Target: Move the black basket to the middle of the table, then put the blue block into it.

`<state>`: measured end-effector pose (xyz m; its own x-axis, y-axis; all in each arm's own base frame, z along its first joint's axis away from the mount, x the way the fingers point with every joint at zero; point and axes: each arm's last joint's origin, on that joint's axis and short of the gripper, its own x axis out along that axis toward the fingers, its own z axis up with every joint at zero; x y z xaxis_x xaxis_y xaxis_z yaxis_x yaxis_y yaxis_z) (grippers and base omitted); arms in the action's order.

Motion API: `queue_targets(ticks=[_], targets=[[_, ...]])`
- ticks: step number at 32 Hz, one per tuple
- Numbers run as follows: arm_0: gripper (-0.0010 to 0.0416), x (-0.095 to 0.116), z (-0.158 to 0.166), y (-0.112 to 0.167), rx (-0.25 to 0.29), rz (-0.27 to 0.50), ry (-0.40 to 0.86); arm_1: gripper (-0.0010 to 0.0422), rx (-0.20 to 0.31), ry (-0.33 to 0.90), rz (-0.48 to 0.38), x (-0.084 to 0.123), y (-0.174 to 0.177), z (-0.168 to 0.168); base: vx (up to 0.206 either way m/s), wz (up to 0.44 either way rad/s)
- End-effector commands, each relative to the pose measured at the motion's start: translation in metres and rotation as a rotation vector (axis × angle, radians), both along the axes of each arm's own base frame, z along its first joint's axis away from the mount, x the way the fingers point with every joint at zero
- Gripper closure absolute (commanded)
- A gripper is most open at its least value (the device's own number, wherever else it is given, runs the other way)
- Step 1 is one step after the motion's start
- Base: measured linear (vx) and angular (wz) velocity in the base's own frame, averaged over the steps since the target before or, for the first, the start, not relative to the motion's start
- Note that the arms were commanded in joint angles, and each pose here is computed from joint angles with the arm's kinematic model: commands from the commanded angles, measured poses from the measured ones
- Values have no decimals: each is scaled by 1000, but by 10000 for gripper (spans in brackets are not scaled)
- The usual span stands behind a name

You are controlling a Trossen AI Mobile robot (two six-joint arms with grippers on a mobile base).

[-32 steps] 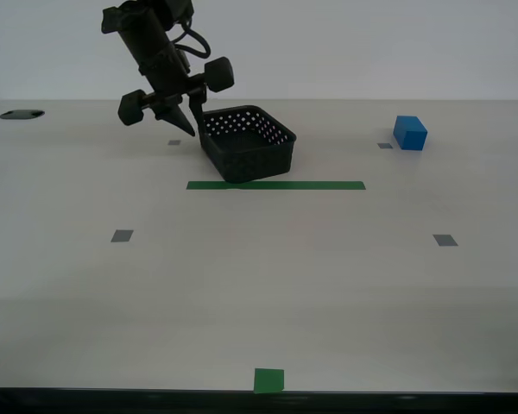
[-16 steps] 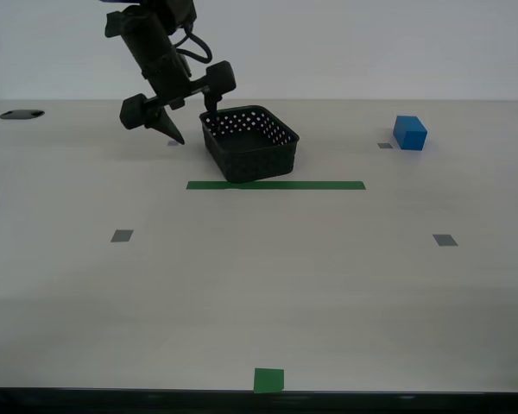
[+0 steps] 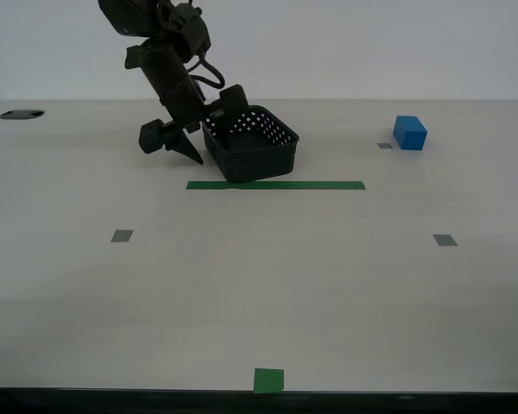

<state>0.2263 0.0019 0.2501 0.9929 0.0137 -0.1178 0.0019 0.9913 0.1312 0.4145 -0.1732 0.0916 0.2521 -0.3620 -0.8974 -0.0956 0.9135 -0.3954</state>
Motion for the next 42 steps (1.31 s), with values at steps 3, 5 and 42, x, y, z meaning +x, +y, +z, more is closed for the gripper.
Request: queue_targets(ticks=[3,5,42], targets=[[405,0,1,0,-1,1,-4,265,4,23,0,1,-1,4,0,0],[405,0,1,0,-1,1,-4,328,5,30,5,1,-1,4,0,0],[405,0,0,0,0,1,-1,412,241,48,-288,-85,-91,27,0,0]])
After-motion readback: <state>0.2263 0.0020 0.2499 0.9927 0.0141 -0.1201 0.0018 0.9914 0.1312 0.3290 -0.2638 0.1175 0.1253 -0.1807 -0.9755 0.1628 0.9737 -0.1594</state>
